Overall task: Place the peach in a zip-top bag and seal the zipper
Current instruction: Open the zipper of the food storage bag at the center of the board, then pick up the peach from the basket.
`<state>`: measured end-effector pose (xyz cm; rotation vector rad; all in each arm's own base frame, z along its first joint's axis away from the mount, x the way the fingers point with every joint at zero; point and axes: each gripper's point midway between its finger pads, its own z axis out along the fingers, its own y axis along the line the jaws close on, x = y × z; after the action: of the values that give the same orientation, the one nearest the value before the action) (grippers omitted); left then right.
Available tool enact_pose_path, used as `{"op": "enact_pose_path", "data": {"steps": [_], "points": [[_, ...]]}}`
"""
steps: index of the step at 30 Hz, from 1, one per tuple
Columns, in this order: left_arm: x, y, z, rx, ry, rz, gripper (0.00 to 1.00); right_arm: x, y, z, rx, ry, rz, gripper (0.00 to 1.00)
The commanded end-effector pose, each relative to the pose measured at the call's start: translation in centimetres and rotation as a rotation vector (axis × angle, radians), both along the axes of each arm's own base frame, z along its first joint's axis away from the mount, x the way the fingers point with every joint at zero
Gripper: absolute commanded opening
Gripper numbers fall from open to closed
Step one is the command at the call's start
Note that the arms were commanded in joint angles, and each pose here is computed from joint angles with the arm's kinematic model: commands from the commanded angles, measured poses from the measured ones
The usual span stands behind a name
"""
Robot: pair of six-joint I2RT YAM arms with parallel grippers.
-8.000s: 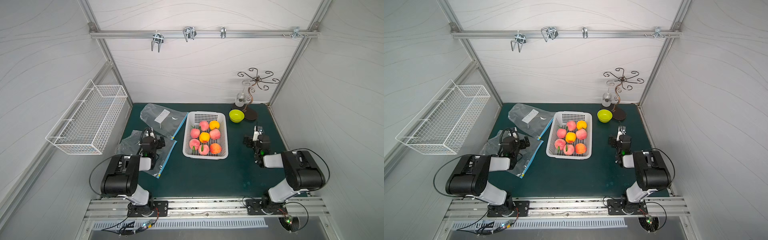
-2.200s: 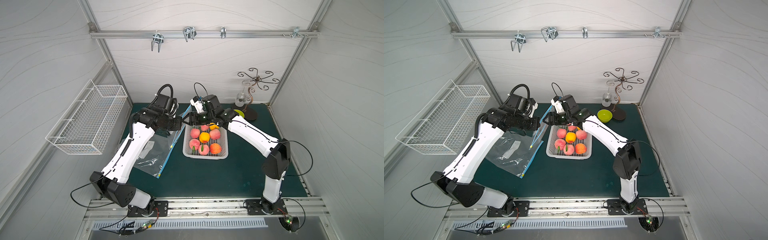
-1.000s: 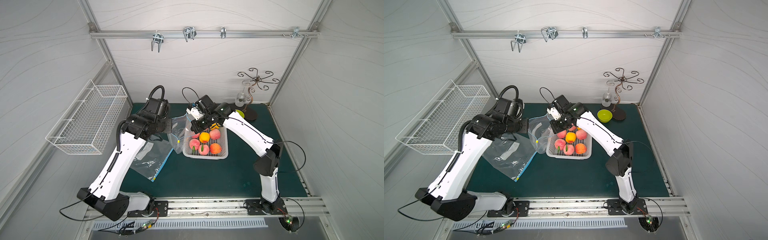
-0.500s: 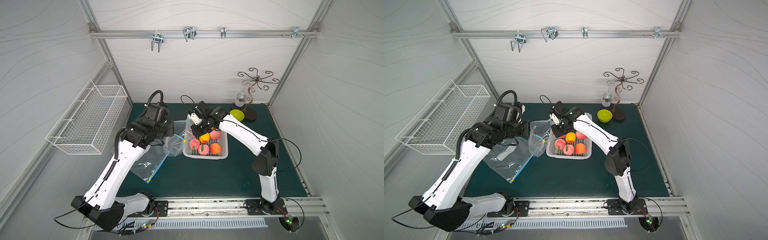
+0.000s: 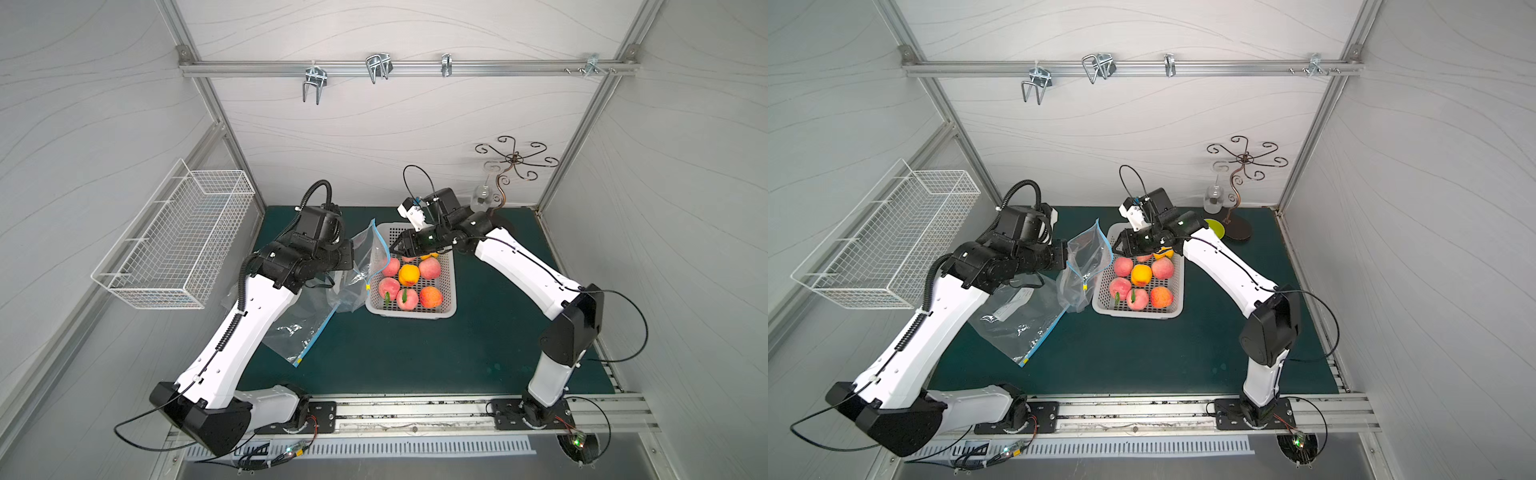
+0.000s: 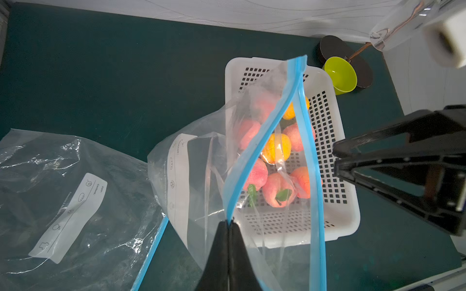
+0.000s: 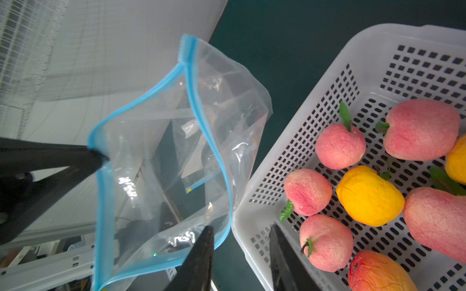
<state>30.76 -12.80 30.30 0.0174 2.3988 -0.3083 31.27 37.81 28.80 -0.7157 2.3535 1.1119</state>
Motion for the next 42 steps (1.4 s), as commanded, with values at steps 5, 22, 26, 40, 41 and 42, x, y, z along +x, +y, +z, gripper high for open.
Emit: {"op": "enact_pose_path", "data": {"steps": [5, 22, 26, 40, 41, 42], "points": [[0.6, -0.5, 1.3, -0.020, -0.043, -0.008, 0.00, 1.4, -1.8, 1.6, 0.048, -0.047, -0.086, 0.48], [0.2, -0.2, 1.7, -0.013, -0.057, -0.012, 0.00, 4.0, -7.5, -13.4, -0.522, 0.084, -0.232, 0.58], [0.2, -0.2, 1.6, -0.011, -0.057, -0.012, 0.00, 4.0, -6.9, -15.6, -0.540, 0.135, -0.249, 0.65], [0.1, -0.2, 1.5, -0.009, -0.054, -0.017, 0.00, 5.9, -5.0, -19.6, -0.508, 0.242, -0.383, 0.68], [0.1, -0.2, 1.5, -0.008, -0.055, -0.018, 0.00, 6.1, -5.0, -19.8, -0.509, 0.244, -0.391, 0.68], [0.1, -0.1, 1.5, -0.007, -0.055, -0.017, 0.00, 6.3, -5.0, -20.1, -0.511, 0.246, -0.402, 0.68]]}}
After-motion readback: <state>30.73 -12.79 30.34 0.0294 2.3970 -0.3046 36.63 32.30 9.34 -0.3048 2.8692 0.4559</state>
